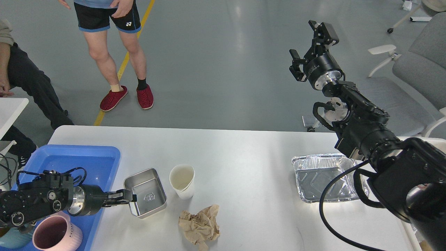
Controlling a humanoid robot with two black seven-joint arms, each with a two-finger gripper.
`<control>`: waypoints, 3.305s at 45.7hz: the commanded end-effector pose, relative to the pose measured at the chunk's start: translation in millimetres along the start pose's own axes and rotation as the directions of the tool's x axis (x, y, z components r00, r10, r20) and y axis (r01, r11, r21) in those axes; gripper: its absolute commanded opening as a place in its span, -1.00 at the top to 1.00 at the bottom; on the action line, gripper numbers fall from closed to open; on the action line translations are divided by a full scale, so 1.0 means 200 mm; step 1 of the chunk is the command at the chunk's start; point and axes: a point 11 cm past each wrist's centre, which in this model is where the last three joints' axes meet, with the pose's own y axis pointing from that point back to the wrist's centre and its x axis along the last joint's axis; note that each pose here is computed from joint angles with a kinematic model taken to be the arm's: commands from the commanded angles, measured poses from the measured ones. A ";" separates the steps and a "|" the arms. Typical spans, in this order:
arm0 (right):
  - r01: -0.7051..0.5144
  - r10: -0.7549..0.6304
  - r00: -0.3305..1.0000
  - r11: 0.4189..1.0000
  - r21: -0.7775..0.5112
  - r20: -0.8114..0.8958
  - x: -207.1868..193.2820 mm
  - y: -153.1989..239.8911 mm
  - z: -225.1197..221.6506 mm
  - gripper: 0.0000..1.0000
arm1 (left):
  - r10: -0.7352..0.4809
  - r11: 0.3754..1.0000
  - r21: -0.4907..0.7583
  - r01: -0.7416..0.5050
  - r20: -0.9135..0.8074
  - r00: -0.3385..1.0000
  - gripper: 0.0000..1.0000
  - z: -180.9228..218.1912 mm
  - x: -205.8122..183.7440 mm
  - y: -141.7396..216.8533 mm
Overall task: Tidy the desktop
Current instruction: 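Reach the left gripper to the small metal tin and grasp its edge, then lift the metal tin with the left gripper and lower it into the tub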
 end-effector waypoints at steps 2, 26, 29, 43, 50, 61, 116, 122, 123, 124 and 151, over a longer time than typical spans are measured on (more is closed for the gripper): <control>0.000 0.000 1.000 1.000 0.001 0.000 0.00 0.00 0.00 -1.00 | 0.005 1.000 0.022 -0.005 0.007 1.000 0.41 -0.03 0.00 0.00; 0.006 -0.006 1.000 1.000 0.003 -0.001 -0.01 -0.01 -0.01 -1.00 | 0.031 0.999 0.009 -0.031 0.028 0.999 1.00 0.01 0.05 -0.03; 0.004 -0.004 1.000 1.000 0.002 -0.001 -0.01 0.00 -0.01 -1.00 | 0.032 0.999 0.005 -0.032 0.030 0.999 1.00 0.01 0.06 -0.03; 0.009 -0.009 1.000 1.000 -0.003 -0.018 0.00 0.00 -0.01 -1.00 | 0.046 0.999 0.028 -0.047 0.042 0.998 1.00 -0.01 0.09 0.00; 0.008 -0.008 1.000 1.000 -0.004 -0.017 0.00 0.00 -0.01 -1.00 | 0.115 0.992 0.038 -0.118 0.067 0.991 1.00 0.00 0.29 0.15; 0.009 -0.009 1.000 1.000 -0.002 -0.017 -0.01 -0.01 -0.01 -1.00 | 0.211 0.974 0.064 -0.218 0.094 0.973 1.00 0.03 0.61 0.49; 0.007 -0.007 1.000 1.000 -0.005 -0.016 0.00 0.00 0.00 -1.00 | 0.381 0.906 0.152 -0.395 0.111 0.918 1.00 -0.14 0.81 1.25; 0.003 -0.004 1.000 1.000 -0.009 -0.016 0.01 0.01 0.01 -1.00 | 0.381 0.900 0.183 -0.396 0.112 0.918 1.00 -0.23 0.81 1.07; 0.003 -0.004 1.000 1.000 -0.009 -0.016 0.01 0.01 0.01 -1.00 | 0.380 0.900 0.186 -0.394 0.107 0.919 1.00 -0.24 0.80 1.04; 0.002 -0.003 1.000 1.000 -0.010 -0.015 0.01 0.01 0.01 -1.00 | 0.379 0.901 0.186 -0.392 0.101 0.920 1.00 -0.25 0.79 1.01; -0.001 0.000 1.000 1.000 -0.018 -0.016 0.03 0.02 0.03 -1.00 | 0.382 0.892 0.254 -0.374 0.020 0.924 1.00 -0.46 0.59 0.51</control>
